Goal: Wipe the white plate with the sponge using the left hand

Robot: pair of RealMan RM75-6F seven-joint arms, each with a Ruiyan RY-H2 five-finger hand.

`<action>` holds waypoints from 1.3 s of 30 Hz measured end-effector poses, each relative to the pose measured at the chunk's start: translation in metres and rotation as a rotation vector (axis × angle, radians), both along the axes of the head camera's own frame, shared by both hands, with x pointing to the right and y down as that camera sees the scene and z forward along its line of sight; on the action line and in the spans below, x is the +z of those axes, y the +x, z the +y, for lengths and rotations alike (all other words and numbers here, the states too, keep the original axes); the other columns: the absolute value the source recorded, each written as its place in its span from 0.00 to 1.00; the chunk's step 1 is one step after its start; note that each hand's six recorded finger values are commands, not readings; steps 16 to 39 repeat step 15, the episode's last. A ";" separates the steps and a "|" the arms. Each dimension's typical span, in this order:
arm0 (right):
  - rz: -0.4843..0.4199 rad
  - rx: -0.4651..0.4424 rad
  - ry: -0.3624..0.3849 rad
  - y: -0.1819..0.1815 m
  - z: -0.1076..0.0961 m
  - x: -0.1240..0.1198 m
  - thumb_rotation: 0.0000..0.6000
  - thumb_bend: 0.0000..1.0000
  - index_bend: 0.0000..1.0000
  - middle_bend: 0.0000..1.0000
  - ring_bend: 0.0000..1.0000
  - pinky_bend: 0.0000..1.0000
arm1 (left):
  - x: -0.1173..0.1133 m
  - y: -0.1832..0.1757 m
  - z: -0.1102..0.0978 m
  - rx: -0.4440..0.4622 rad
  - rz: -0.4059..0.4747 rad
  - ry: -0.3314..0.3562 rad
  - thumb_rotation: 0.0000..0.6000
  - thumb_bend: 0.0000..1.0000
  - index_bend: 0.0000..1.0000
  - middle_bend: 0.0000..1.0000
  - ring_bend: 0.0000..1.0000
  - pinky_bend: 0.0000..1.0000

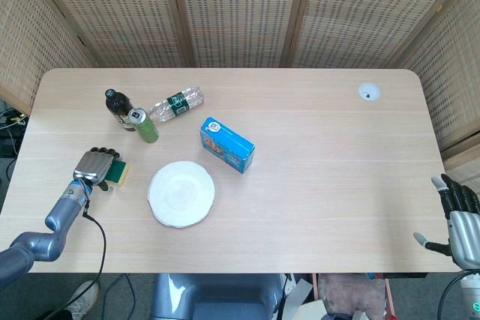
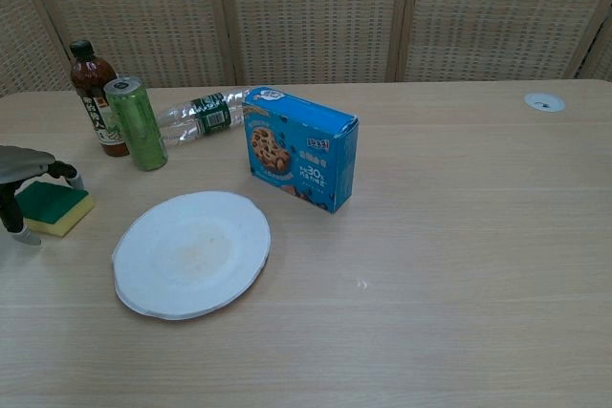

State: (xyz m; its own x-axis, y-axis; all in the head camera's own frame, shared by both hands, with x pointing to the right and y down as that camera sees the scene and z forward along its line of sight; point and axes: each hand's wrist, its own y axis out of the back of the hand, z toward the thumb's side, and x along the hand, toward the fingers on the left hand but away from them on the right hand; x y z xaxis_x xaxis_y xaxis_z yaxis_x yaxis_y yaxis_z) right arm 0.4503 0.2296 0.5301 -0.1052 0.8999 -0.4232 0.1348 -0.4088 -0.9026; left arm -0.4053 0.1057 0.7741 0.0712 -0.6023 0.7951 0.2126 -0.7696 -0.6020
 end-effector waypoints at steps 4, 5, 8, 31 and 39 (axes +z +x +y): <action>-0.010 0.009 0.008 0.002 -0.001 -0.003 1.00 0.00 0.00 0.00 0.00 0.00 | -0.004 0.005 0.006 -0.030 0.046 -0.005 1.00 0.00 0.00 0.00 0.00 0.00; -0.014 0.010 0.010 0.002 -0.001 -0.004 1.00 0.00 0.00 0.00 0.00 0.00 | -0.007 0.007 0.006 -0.037 0.059 0.001 1.00 0.00 0.00 0.00 0.00 0.00; -0.031 0.012 0.022 0.003 -0.001 -0.008 1.00 0.00 0.00 0.00 0.00 0.00 | -0.028 0.012 0.007 -0.076 0.131 0.059 1.00 0.00 0.00 0.00 0.00 0.00; -0.055 0.008 0.043 0.004 0.000 -0.016 1.00 0.00 0.00 0.00 0.00 0.00 | -0.113 0.007 0.012 -0.176 0.281 0.308 1.00 0.00 0.00 0.00 0.00 0.00; -0.055 0.008 0.043 0.004 0.000 -0.016 1.00 0.00 0.00 0.00 0.00 0.00 | -0.113 0.007 0.012 -0.176 0.281 0.308 1.00 0.00 0.00 0.00 0.00 0.00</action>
